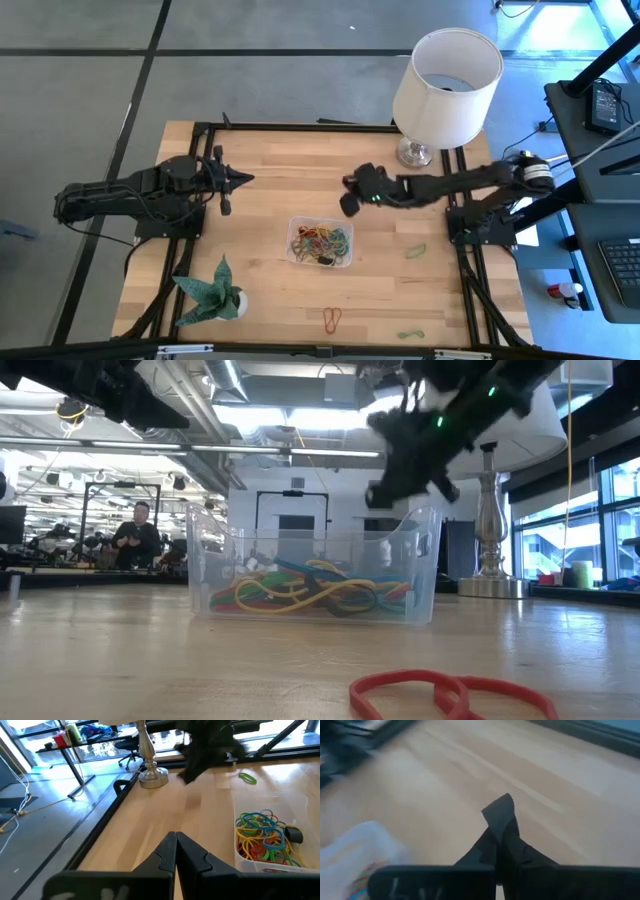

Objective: Pick and place rubber bands into bin
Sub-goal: Put the black rubber band into the transparent bin

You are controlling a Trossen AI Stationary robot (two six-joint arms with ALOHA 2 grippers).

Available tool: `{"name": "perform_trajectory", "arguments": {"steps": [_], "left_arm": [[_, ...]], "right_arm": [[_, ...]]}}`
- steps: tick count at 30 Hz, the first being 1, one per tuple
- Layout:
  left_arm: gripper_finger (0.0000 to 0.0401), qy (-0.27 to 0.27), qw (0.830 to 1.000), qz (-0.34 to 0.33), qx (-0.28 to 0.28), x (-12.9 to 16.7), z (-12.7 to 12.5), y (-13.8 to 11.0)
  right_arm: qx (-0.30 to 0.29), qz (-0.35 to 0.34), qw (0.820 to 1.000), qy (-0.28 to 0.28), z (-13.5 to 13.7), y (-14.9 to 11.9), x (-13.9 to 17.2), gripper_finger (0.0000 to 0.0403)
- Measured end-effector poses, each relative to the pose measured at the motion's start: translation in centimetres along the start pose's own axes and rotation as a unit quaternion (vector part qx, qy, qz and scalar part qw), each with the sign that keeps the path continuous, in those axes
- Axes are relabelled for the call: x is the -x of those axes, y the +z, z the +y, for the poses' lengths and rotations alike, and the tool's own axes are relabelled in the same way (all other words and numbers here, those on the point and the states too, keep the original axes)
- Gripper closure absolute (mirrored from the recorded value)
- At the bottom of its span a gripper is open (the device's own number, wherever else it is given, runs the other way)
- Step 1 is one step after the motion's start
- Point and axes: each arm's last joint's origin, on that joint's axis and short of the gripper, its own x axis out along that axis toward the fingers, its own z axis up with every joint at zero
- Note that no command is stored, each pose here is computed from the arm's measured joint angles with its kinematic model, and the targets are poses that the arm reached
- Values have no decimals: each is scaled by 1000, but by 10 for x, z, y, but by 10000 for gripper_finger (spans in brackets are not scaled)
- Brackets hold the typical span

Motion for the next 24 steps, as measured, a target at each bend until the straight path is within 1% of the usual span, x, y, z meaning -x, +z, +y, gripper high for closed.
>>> {"name": "perform_trajectory", "arguments": {"steps": [4, 7, 11, 13, 16, 20, 24], "left_arm": [[399, -7, 1000, 4, -8, -2, -1, -4], [399, -37, 999, 10, -11, -5, -4, -11], [399, -72, 997, 19, -12, -8, -8, -19], [399, -76, 997, 24, -12, -9, -9, -23], [399, -77, 997, 30, -12, -10, -10, -26], [399, -77, 996, 31, -12, -11, -10, -27], [399, -77, 996, 30, -12, -11, -10, -27]], "right_arm": [[38, -29, 997, 56, 35, -13, 28, 401], [59, -47, 993, 86, 68, -21, 45, 401], [90, -51, 989, 109, 108, -29, 48, 401], [104, -51, 987, 113, 128, -29, 41, 401], [124, -19, 986, 113, 150, -33, 22, 402], [143, 40, 983, 106, 167, -37, -14, 402], [139, 95, 980, 110, 175, -39, -42, 402]]}}
